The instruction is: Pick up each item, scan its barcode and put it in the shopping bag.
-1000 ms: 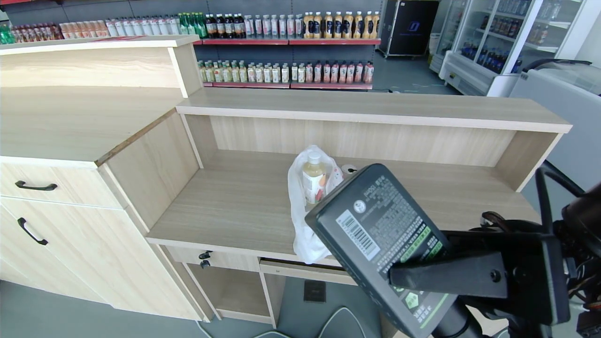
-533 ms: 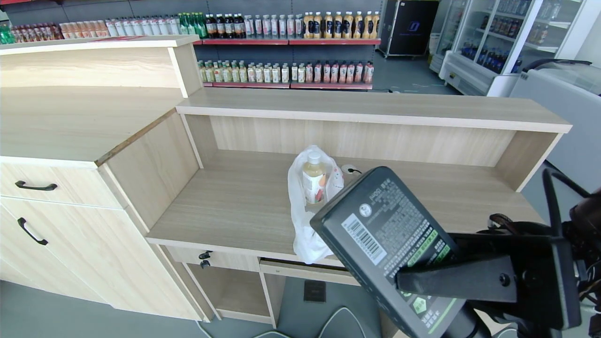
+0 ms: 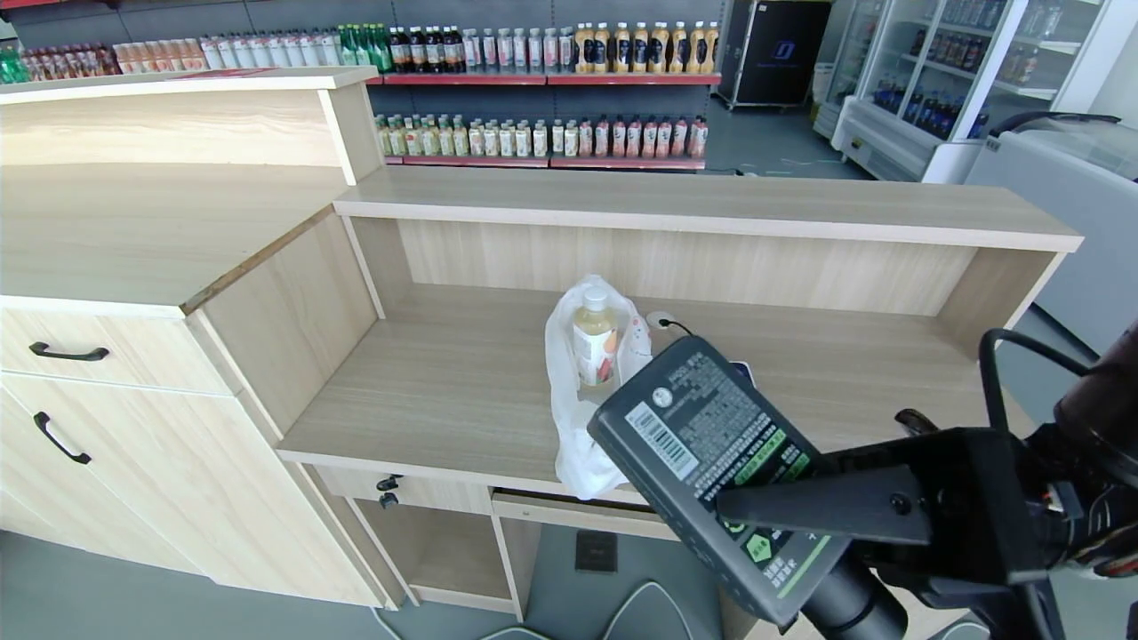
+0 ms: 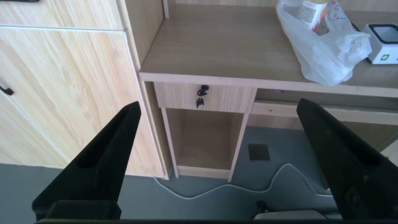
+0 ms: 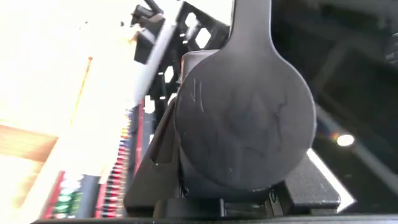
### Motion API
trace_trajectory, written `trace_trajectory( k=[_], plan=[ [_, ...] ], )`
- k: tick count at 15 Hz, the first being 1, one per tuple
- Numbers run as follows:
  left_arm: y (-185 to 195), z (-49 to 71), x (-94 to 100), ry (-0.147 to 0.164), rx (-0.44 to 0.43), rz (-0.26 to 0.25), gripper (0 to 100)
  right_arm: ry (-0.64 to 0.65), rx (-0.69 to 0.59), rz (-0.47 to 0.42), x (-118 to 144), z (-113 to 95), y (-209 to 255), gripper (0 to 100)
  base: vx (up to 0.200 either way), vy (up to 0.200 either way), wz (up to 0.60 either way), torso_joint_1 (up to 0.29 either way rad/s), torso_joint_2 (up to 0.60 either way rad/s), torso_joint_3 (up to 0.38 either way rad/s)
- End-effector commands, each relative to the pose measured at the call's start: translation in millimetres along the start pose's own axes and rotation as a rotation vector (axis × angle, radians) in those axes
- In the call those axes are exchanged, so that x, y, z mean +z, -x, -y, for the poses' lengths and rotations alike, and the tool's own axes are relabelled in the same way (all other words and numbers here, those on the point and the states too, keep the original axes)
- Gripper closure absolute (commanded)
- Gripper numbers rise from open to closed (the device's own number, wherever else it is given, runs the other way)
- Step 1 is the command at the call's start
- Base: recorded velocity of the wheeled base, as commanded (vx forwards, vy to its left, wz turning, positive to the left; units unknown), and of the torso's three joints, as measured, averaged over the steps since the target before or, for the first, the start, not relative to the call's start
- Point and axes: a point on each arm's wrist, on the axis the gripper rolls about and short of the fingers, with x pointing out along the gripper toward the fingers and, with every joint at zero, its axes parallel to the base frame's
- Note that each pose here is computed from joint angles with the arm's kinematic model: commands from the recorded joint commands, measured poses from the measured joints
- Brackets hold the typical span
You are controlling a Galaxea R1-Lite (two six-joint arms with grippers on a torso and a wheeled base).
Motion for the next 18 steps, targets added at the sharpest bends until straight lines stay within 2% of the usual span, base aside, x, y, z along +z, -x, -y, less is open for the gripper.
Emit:
trace_trajectory(
  k=[1, 2, 3, 4, 5, 6, 7, 8, 9, 10, 12, 13, 16, 18],
  plan=[
    [0.0, 0.0, 0.0, 0.000, 0.000, 0.000, 0, -0.395, 0.269, -0.319, -23.5, -21.0, 58.6, 100, 0.000, 0.000, 0.00, 0.000, 0.00, 0.000],
    [0.0, 0.0, 0.0, 0.000, 0.000, 0.000, 0, -0.475, 0.303, -0.460, -32.6, -18.5, 81.9, 100, 0.000, 0.000, 0.00, 0.000, 0.00, 0.000],
    [0.0, 0.0, 0.0, 0.001, 0.000, 0.000, 0, -0.571, 0.353, -0.928, -44.9, -0.5, 148.3, 100, 0.000, 0.000, 0.00, 0.000, 0.00, 0.000],
    [0.0, 0.0, 0.0, 0.001, 0.000, 0.000, 0, -0.613, 0.351, -1.177, -45.5, 5.5, 173.7, 100, 0.000, 0.000, 0.00, 0.000, 0.00, 0.000],
    [0.0, 0.0, 0.0, 0.001, 0.000, 0.000, 0, -0.746, 0.255, -1.525, -43.8, 9.0, 196.8, 100, 0.000, 0.000, 0.00, 0.000, 0.00, 0.000],
    [0.0, 0.0, 0.0, 0.000, 0.000, 0.000, 0, -0.811, 0.180, -1.635, -44.3, 10.2, 199.4, 100, 0.000, 0.000, 0.00, 0.000, 0.00, 0.000],
    [0.0, 0.0, 0.0, 0.001, 0.000, 0.000, 0, -0.924, -0.002, -1.862, -44.6, 11.5, 202.9, 100, 0.000, 0.000, 0.00, 0.000, 0.00, 0.000],
    [0.0, 0.0, 0.0, 0.000, 0.000, 0.000, 0, -0.929, -0.024, -1.900, -43.7, 10.6, 204.0, 100, 0.000, 0.000, 0.00, 0.000, 0.00, 0.000],
    [0.0, 0.0, 0.0, 0.001, 0.000, 0.000, 0, -0.922, -0.027, -1.998, -31.7, 7.5, 214.7, 100, 0.000, 0.000, 0.00, 0.000, 0.00, 0.000],
    [0.0, 0.0, 0.0, 0.000, 0.000, 0.000, 0, -0.888, -0.049, -1.994, -27.9, 11.3, 216.8, 100, 0.000, 0.000, 0.00, 0.000, 0.00, 0.000],
    [0.0, 0.0, 0.0, 0.000, 0.000, 0.000, 0, -0.867, -0.101, -1.835, -30.7, 16.7, 205.7, 100, 0.000, 0.000, 0.00, 0.000, 0.00, 0.000],
    [0.0, 0.0, 0.0, 0.001, 0.000, 0.000, 0, -0.874, -0.098, -1.786, -29.2, 16.5, 204.3, 100, 0.000, 0.000, 0.00, 0.000, 0.00, 0.000],
    [0.0, 0.0, 0.0, 0.001, 0.000, 0.000, 0, -0.873, -0.118, -1.760, -37.7, 18.6, 204.2, 100, 0.000, 0.000, 0.20, 0.001, 0.00, 0.001],
    [0.0, 0.0, 0.0, 0.000, 0.000, 0.000, 0, -0.855, -0.203, -1.742, -47.1, 26.3, 193.3, 100, 0.000, 0.000, 0.60, 0.005, 0.00, 0.000]
  ],
)
